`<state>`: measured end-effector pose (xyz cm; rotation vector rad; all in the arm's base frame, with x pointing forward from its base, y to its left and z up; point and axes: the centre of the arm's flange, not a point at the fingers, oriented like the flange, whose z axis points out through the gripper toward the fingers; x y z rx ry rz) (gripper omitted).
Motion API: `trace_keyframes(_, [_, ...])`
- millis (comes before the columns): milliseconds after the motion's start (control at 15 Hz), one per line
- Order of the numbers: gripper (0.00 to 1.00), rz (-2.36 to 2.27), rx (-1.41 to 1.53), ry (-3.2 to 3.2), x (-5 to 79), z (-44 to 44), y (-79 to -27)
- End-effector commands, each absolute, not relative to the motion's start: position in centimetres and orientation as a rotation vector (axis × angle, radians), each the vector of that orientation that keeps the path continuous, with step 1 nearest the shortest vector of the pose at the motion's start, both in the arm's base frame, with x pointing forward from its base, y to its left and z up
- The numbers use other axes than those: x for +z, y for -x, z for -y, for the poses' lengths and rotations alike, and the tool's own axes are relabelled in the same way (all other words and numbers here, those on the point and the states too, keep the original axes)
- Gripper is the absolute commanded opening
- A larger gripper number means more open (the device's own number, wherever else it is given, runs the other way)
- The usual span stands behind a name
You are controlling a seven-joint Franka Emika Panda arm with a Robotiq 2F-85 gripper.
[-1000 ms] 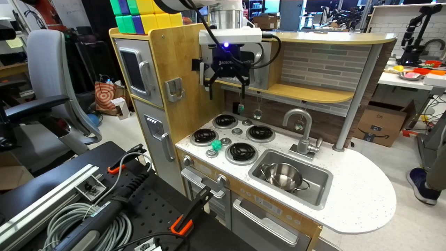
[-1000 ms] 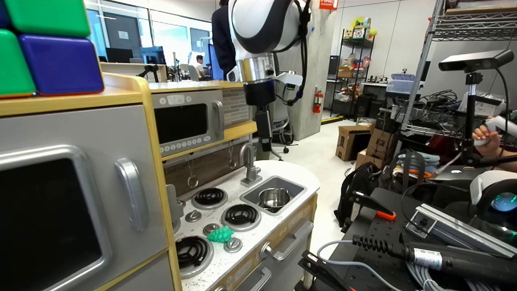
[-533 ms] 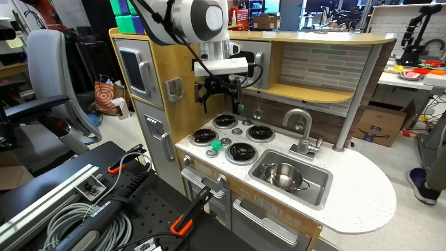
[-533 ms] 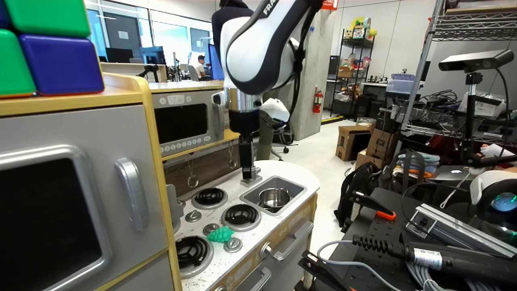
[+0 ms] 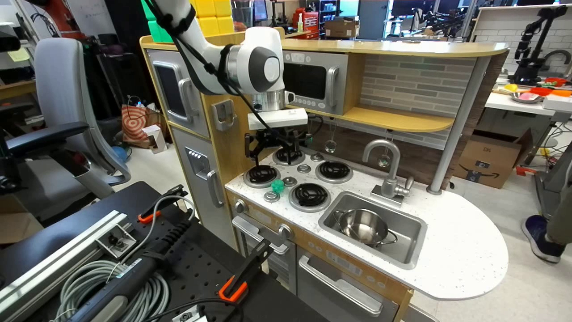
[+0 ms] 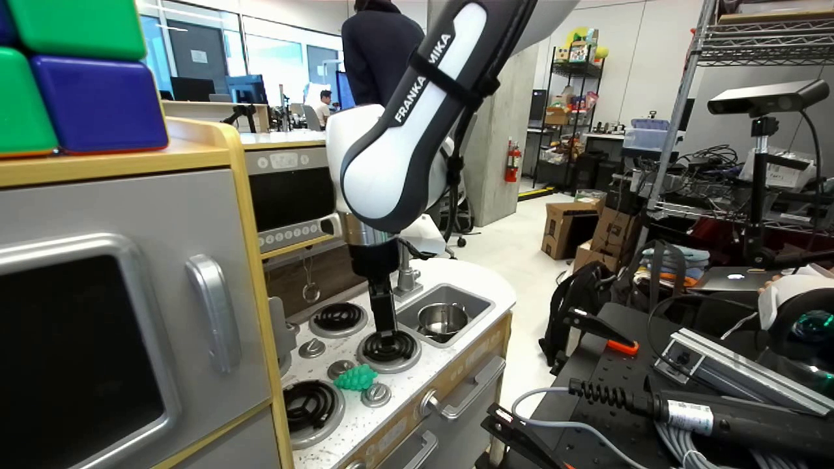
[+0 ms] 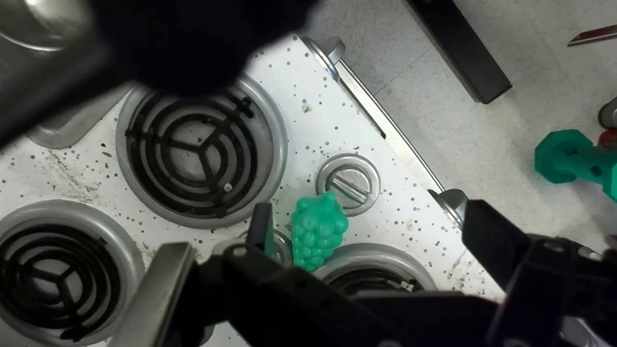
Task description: Pick the object on the stove and put it in the pot in the sink
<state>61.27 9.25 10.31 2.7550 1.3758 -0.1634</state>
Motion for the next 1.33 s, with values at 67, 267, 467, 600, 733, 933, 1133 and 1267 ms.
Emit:
trace_keyframes(67, [1.0, -1.395, -0.17, -2.658, 6.9, -10.6, -63.3])
trace_keyframes(267, [1.0, -1.38, -0.181, -2.657, 5.5, -11.4, -64.0])
trace_keyframes(467, [1.0, -1.336, -0.182, -2.69, 4.7, -11.8, -64.9])
trace_keyframes(600, [1.0, -1.293, -0.188, -2.731, 4.3, -11.7, -65.8])
trace_keyframes(733, [1.0, -1.233, -0.239, -2.801, 3.9, -11.7, -66.5])
trace_keyframes(933, [1.0, -1.146, -0.353, -2.897, 3.2, -12.3, -66.7])
trace_keyframes(1133, [1.0, -1.065, -0.407, -2.951, 2.8, -12.8, -67.4])
trace_keyframes(1267, [1.0, -1.004, -0.415, -2.978, 2.6, -12.8, -68.2])
